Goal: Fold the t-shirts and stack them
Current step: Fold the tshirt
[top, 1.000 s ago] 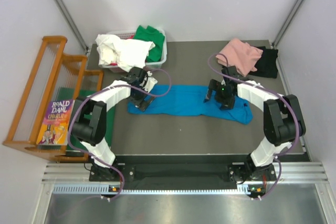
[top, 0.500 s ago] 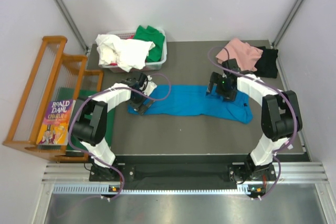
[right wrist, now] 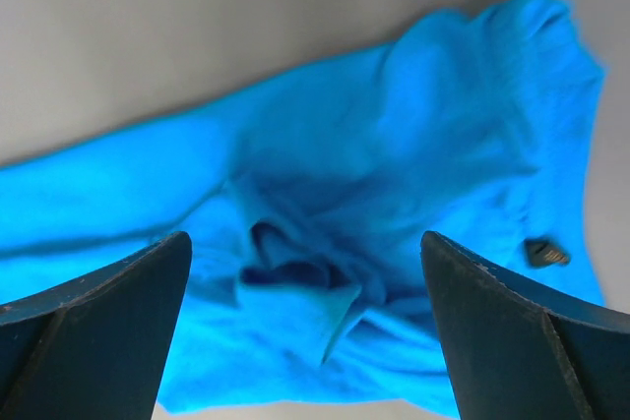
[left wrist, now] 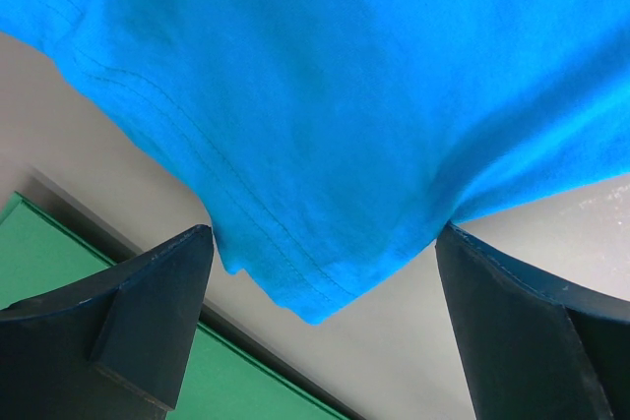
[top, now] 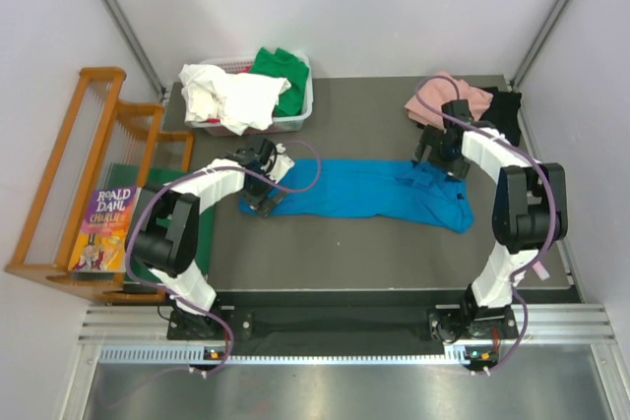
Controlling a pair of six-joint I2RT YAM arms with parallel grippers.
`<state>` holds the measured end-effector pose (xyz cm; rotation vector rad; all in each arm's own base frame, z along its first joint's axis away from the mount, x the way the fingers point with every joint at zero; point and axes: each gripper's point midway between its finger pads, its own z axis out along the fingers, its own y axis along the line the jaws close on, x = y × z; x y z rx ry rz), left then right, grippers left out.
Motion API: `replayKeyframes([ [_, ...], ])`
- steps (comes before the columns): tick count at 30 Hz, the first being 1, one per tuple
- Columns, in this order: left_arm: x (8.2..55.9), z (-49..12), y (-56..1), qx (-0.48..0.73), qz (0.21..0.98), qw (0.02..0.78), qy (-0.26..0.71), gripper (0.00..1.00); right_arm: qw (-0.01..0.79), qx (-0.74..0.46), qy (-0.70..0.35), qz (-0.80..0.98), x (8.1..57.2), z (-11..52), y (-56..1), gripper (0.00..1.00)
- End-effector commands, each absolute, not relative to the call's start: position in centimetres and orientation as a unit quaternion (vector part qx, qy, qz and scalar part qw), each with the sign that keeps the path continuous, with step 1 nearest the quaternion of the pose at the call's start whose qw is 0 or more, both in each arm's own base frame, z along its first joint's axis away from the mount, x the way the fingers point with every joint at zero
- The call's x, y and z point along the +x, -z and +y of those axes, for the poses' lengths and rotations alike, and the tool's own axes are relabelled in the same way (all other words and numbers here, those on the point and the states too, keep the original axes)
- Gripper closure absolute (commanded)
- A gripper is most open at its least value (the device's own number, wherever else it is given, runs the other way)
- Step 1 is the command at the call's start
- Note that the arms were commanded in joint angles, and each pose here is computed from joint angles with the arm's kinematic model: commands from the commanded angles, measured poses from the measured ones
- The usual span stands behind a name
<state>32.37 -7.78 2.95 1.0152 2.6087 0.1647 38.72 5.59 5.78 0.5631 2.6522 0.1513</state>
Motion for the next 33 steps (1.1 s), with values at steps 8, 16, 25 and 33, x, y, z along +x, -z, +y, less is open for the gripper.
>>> replayKeyframes([
  [8, 32.5, -7.1, -4.2, 0.36, 0.911, 0.187, -0.078, 0.01, 0.34, 0.199, -0.026, 0.919, 43.0, 4.1, -17.7, 0.0],
  [16, 33.1, -5.3, -3.8, 0.385, 0.894, 0.186, -0.132, 0.01, 0.315, 0.157, -0.192, 0.916, 34.8, 12.5, -17.9, 0.0],
  [25, 35.6, -4.3, -4.8, 0.404, 0.874, 0.202, -0.182, 0.01, 0.248, 0.178, -0.171, 0.937, 30.6, 11.8, -9.2, 0.0],
  [33, 36.3, -10.4, -12.7, 0.36, 0.901, 0.241, -0.025, 0.01, 0.257, 0.172, -0.164, 0.937, 32.1, 11.8, -10.1, 0.0],
])
